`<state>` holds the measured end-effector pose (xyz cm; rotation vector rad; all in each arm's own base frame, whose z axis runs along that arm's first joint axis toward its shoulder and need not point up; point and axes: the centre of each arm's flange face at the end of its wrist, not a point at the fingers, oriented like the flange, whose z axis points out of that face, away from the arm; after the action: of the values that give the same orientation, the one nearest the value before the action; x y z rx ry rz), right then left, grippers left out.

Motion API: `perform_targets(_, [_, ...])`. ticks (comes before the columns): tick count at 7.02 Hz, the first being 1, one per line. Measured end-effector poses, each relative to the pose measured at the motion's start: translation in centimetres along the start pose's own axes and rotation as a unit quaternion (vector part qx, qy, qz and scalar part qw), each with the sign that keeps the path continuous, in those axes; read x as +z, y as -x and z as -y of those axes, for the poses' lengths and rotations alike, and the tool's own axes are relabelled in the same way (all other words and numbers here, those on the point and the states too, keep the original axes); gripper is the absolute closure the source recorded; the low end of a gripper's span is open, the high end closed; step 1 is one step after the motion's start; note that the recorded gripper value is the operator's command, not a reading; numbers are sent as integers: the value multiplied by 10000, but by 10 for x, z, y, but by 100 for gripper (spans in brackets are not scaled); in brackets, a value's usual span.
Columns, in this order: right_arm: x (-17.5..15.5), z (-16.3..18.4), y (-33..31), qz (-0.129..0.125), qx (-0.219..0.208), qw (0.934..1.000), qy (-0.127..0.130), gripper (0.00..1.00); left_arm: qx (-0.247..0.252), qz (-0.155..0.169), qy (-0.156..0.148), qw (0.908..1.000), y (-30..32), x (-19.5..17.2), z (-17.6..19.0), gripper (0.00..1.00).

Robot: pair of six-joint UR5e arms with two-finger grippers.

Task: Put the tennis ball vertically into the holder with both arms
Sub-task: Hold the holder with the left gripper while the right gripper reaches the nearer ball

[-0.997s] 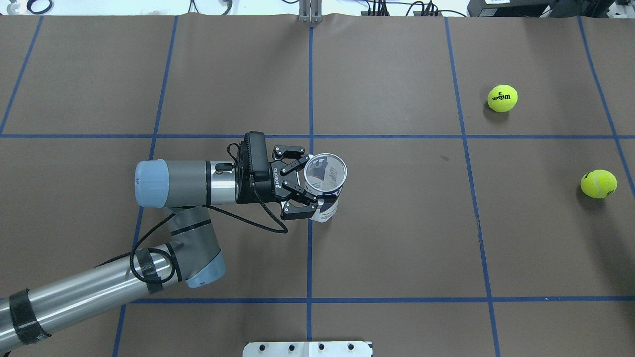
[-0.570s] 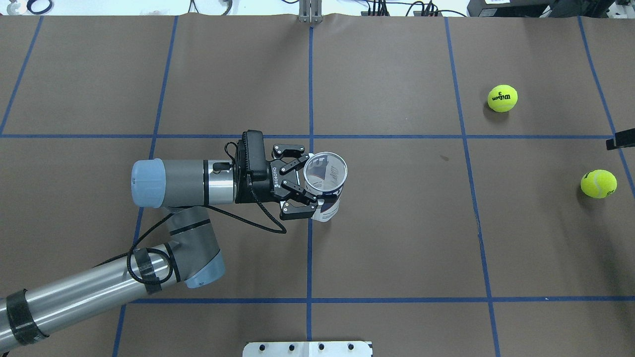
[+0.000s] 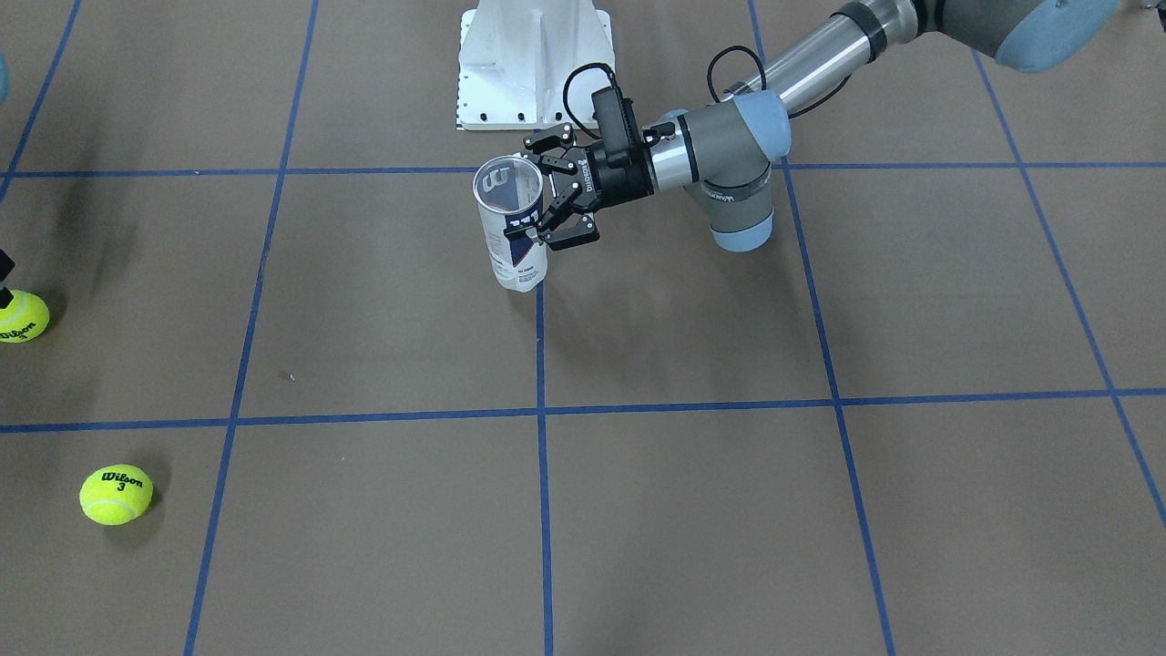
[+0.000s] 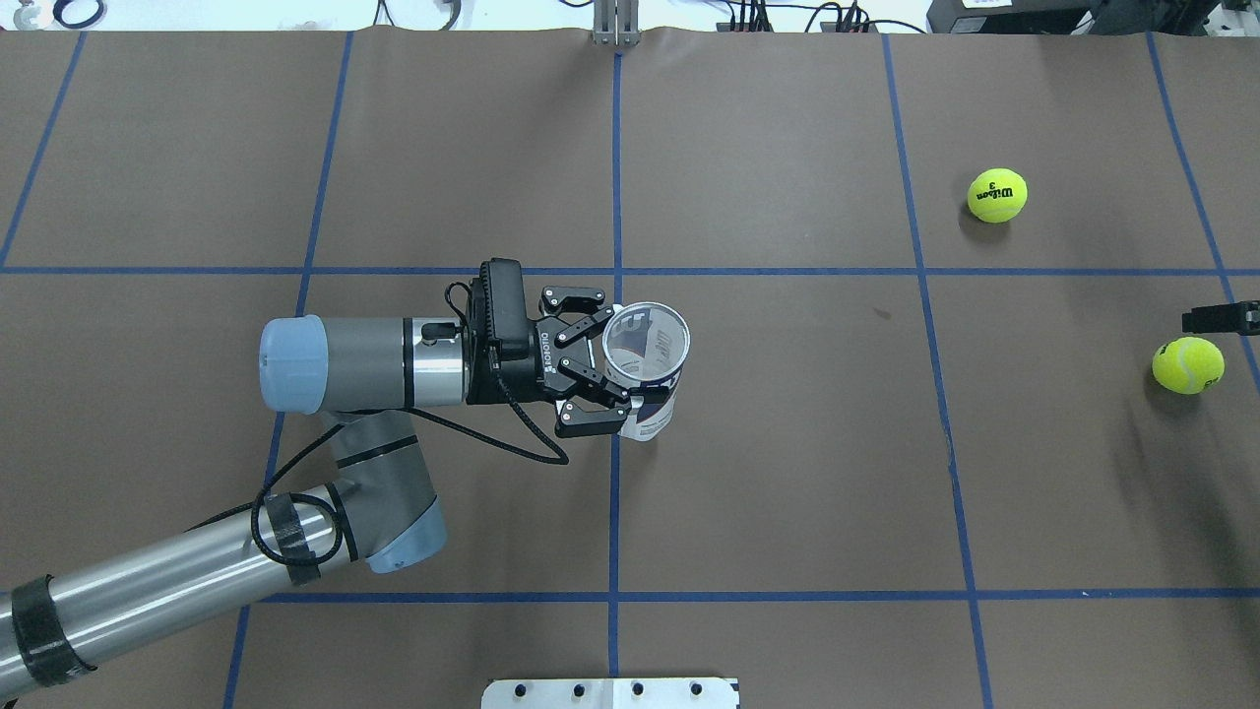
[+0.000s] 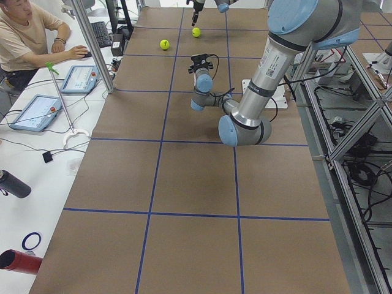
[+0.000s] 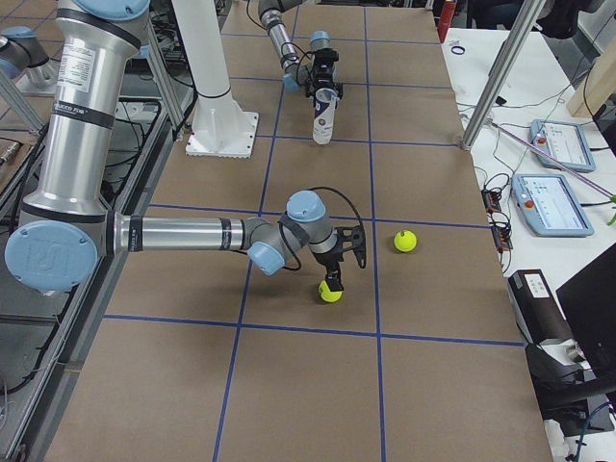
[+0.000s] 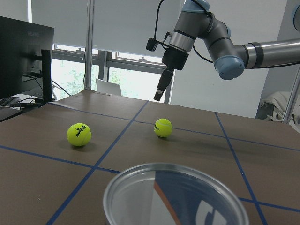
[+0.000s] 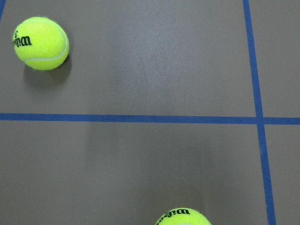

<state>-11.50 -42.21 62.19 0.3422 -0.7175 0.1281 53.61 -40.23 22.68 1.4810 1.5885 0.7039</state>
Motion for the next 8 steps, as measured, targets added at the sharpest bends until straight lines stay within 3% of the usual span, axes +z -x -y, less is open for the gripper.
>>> perform_targets(2, [20, -13, 0, 17, 49, 9999, -100, 0, 3, 3, -4, 10000, 0, 0, 1, 18])
perform_targets(6, [42, -29, 4, 1, 9, 10000, -59, 0, 12, 4, -20, 10000, 1, 0, 2, 18])
perform_targets(8, [46, -32, 5, 10, -25, 10000, -37, 91, 13, 3, -19, 10000, 1, 0, 2, 17])
